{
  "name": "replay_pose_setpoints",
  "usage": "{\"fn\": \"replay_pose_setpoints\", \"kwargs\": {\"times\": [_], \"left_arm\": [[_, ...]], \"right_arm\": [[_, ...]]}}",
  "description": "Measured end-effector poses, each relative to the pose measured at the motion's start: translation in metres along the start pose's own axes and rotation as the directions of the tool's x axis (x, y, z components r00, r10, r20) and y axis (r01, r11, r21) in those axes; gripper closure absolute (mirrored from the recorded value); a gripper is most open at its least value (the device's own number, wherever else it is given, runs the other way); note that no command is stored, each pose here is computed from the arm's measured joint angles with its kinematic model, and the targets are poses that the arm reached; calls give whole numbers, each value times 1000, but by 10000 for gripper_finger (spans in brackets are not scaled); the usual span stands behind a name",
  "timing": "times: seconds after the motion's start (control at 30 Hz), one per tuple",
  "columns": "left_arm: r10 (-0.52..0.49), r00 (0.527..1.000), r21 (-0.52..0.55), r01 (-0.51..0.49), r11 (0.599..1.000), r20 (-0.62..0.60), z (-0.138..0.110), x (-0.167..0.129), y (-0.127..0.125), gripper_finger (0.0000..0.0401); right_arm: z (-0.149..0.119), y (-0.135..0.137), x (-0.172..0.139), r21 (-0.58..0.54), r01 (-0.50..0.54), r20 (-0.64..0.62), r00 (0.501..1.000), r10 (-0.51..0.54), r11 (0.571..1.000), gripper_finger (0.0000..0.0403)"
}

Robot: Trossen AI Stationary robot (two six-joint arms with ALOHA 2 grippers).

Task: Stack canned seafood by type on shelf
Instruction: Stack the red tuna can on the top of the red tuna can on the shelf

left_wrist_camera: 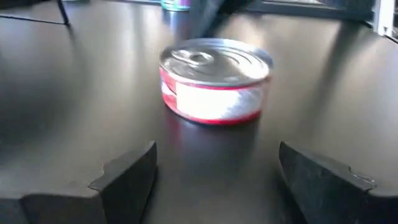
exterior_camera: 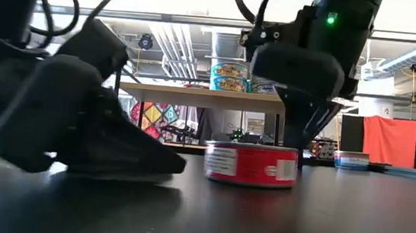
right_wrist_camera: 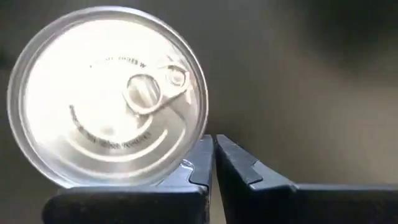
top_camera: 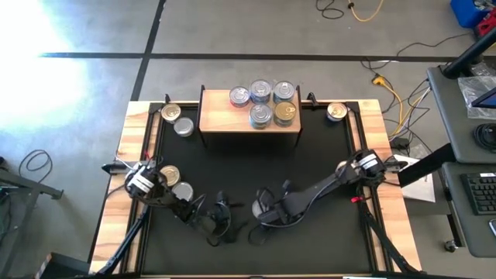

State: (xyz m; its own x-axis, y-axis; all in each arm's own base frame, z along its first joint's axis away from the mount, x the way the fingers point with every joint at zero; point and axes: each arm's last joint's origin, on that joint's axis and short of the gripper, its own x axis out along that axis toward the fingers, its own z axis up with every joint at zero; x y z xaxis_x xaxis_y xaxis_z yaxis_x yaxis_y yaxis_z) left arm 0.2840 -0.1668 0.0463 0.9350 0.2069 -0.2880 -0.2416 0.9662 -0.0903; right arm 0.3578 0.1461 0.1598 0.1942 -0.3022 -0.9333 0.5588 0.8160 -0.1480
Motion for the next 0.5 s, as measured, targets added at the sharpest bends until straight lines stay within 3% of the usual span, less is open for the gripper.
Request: {"fn": "replay_pose_setpoints", "kwargs": {"times": [0.33, 0.5], "left_arm": [[103, 995, 9, -103, 995, -4, 10, 14, 31, 78], [152, 988, -6, -152, 988, 7, 22, 3, 55, 78]], "right_arm": [[-11, 34, -21, -20, -256, -3, 967, 256, 967, 390], [-16, 40, -32, -78, -272, -13, 962, 272, 959, 390]]}}
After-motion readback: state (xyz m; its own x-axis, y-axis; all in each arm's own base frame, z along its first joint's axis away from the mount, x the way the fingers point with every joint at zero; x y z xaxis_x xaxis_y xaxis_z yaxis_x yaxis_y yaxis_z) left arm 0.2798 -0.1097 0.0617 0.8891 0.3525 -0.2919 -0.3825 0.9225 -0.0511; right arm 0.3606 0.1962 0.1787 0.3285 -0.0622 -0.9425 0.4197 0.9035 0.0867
